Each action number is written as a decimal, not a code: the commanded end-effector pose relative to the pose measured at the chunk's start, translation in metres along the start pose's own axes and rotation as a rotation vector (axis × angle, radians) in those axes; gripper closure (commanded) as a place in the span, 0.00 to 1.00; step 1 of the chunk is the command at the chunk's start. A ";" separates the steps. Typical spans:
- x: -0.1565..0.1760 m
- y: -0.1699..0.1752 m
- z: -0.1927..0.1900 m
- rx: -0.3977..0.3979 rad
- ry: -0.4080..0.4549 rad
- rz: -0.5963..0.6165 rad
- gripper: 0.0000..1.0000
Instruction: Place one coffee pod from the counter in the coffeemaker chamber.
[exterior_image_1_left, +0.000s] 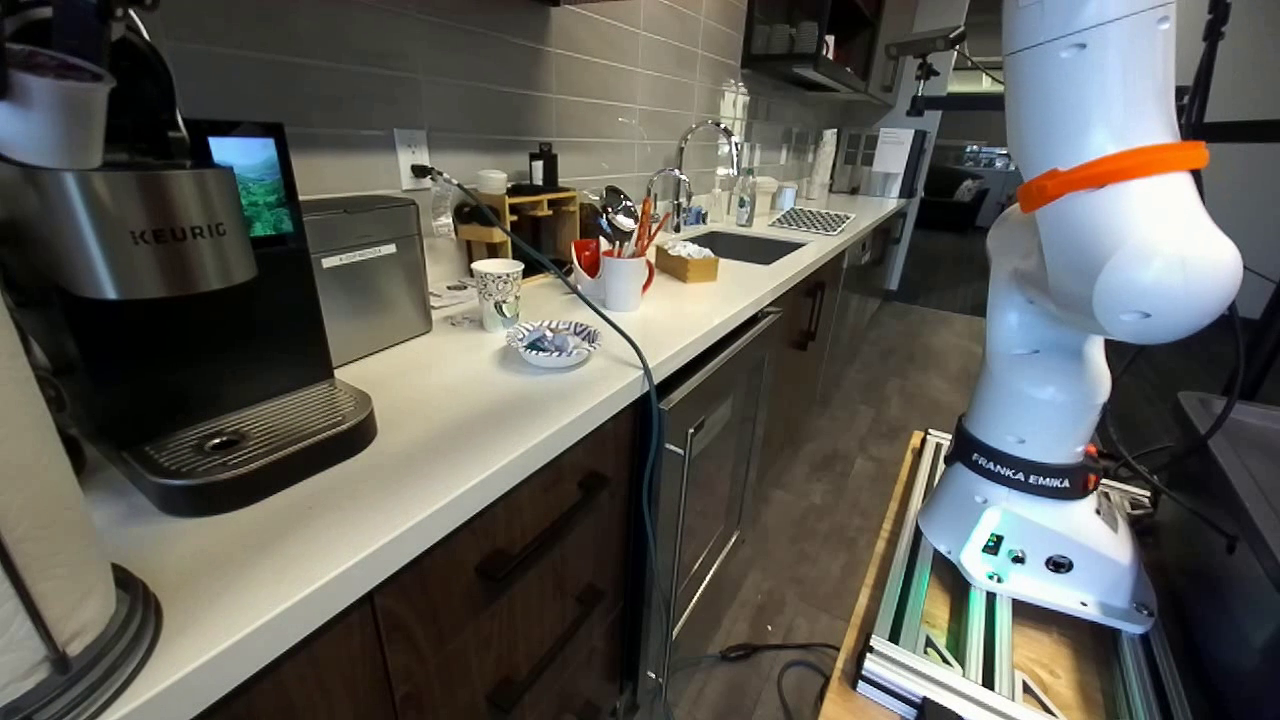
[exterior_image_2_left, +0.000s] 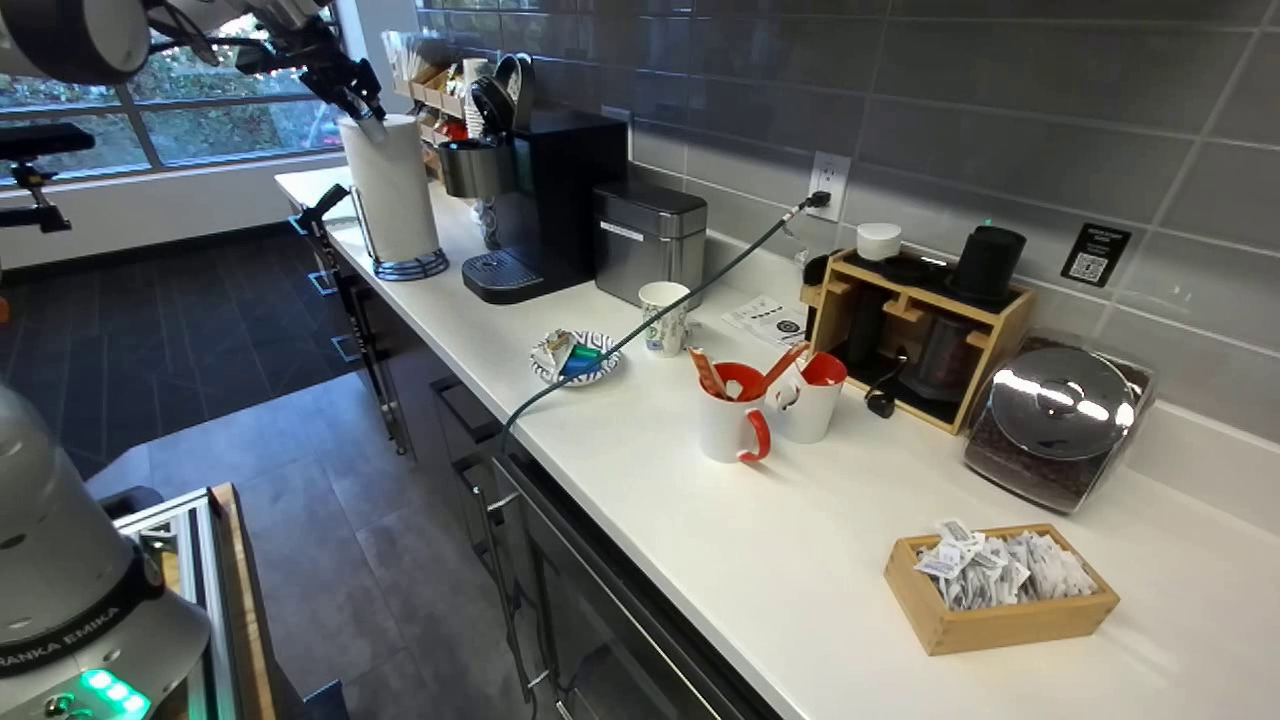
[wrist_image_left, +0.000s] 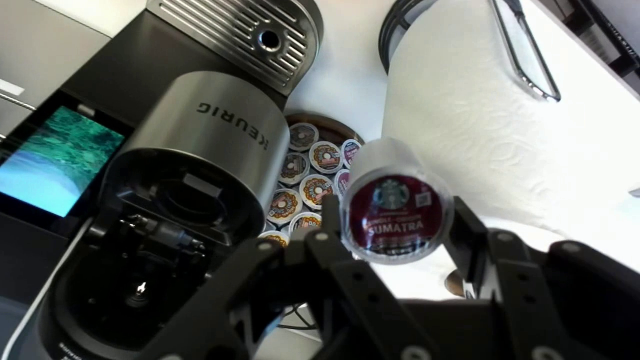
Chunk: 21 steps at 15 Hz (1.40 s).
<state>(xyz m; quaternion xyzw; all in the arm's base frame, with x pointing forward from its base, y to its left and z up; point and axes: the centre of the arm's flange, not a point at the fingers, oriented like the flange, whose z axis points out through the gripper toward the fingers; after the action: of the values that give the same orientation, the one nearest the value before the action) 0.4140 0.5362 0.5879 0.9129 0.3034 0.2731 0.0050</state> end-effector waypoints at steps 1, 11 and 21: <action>0.003 0.000 0.003 0.007 0.000 0.001 0.47; 0.066 0.046 0.050 -0.120 -0.029 0.144 0.72; 0.093 0.090 0.051 -0.164 -0.050 0.272 0.72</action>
<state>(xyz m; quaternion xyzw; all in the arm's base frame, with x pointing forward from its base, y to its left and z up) 0.5362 0.5097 0.5965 0.9449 0.1667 0.2781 0.0461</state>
